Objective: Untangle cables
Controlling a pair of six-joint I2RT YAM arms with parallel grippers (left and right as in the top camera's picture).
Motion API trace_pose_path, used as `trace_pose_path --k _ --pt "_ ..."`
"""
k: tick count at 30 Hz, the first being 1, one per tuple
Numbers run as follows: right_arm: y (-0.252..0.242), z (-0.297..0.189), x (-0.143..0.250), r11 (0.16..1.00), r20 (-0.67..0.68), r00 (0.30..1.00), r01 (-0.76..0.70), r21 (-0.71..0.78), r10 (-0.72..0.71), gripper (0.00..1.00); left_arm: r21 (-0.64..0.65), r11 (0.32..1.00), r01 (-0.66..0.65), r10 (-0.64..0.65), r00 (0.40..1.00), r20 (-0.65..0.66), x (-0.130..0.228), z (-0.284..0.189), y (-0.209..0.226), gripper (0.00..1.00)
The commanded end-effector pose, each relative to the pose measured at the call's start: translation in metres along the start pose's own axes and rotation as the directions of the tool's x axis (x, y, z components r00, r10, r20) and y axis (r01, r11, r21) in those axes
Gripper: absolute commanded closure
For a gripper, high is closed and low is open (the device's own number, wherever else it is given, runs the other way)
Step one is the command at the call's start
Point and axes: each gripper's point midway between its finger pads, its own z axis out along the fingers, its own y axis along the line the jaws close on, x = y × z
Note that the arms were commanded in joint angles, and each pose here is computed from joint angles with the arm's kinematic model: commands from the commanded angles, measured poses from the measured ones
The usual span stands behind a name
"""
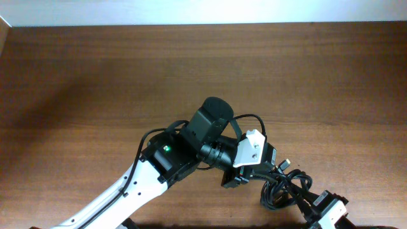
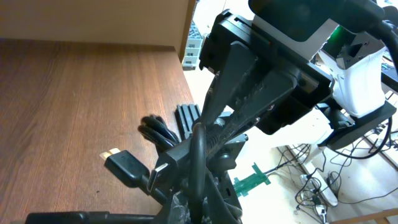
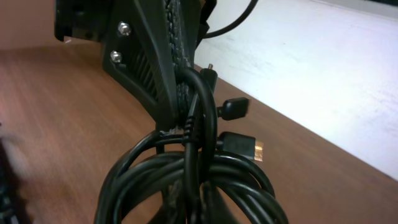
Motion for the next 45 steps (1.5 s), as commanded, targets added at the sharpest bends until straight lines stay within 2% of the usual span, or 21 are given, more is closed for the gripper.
trace_pose_path --k 1,3,5,6,9,12,18,22,23,24,25,31,34,38,40,43,45 --pt "0.006 -0.004 -0.007 1.000 0.027 1.000 0.014 -0.021 -0.013 0.96 -0.017 0.999 -0.044 0.044 0.999 0.012 -0.009 -0.003 0.000 1.00" --pt "0.006 -0.004 -0.007 1.000 0.027 1.000 0.013 -0.021 -0.013 0.96 -0.065 0.998 -0.018 0.018 1.000 -0.004 -0.006 -0.003 0.009 1.00" --pt "0.006 -0.003 -0.007 1.000 0.025 1.000 0.012 -0.022 -0.011 0.96 -0.169 0.983 0.075 -0.078 0.997 -0.012 -0.004 -0.005 0.027 1.00" --pt "0.006 -0.004 -0.005 1.000 0.021 1.000 0.007 -0.023 -0.007 0.96 -0.226 0.961 0.157 -0.156 0.987 0.022 -0.009 -0.008 0.038 1.00" --pt "0.009 -0.004 0.001 0.999 -0.003 1.000 -0.015 -0.032 0.015 0.96 -0.239 0.939 0.246 -0.221 0.967 0.126 -0.031 -0.011 0.047 1.00" --pt "0.016 -0.004 0.000 0.997 0.007 1.000 -0.019 -0.075 0.020 0.96 -0.238 0.941 0.239 -0.201 0.965 0.170 -0.044 -0.013 0.049 1.00" --pt "0.016 -0.004 0.000 0.997 0.005 1.000 -0.020 -0.072 0.020 0.95 -0.247 0.935 0.254 -0.220 0.962 0.159 -0.039 -0.013 0.050 1.00" --pt "0.016 -0.004 0.000 0.997 0.005 1.000 -0.020 -0.072 0.020 0.75 -0.247 0.935 0.255 -0.220 0.962 0.159 -0.039 -0.013 0.050 1.00" --pt "0.016 -0.004 0.000 0.997 0.005 1.000 -0.021 -0.072 0.021 0.57 -0.247 0.935 0.255 -0.221 0.962 0.159 -0.039 -0.013 0.050 1.00" --pt "0.016 -0.004 0.000 0.997 0.005 1.000 -0.023 -0.072 0.023 0.23 -0.247 0.935 0.255 -0.221 0.962 0.159 -0.039 -0.013 0.050 1.00" --pt "0.016 -0.004 0.000 0.997 0.005 1.000 -0.023 -0.072 0.023 0.01 -0.247 0.935 0.255 -0.220 0.962 0.159 -0.039 -0.013 0.050 1.00" --pt "0.016 -0.004 0.000 0.997 0.005 1.000 -0.023 -0.072 0.023 0.01 -0.282 0.915 0.289 -0.252 0.954 0.161 -0.031 -0.024 0.062 1.00" --pt "0.016 -0.004 0.000 0.997 0.005 1.000 -0.023 -0.071 0.023 0.01 -0.324 0.848 0.419 -0.366 0.906 0.213 -0.023 -0.046 0.082 1.00" --pt "0.016 -0.004 0.000 0.997 0.005 1.000 -0.023 -0.072 0.024 0.01 -0.449 0.686 0.572 -0.506 0.819 0.271 0.008 -0.079 0.113 1.00" --pt "0.016 -0.004 0.000 0.997 0.005 0.999 -0.034 -0.075 0.034 0.01 -0.483 0.579 0.657 -0.583 0.747 0.319 0.022 -0.089 0.121 1.00" --pt "0.023 -0.005 -0.003 0.991 0.015 0.998 -0.066 -0.115 0.069 0.01 -0.417 0.465 0.781 -0.679 0.617 0.398 0.021 -0.086 0.120 1.00" --pt "0.024 -0.005 -0.003 0.990 0.017 0.997 -0.066 -0.122 0.069 0.01 -0.398 0.444 0.803 -0.697 0.589 0.409 0.020 -0.084 0.119 1.00"
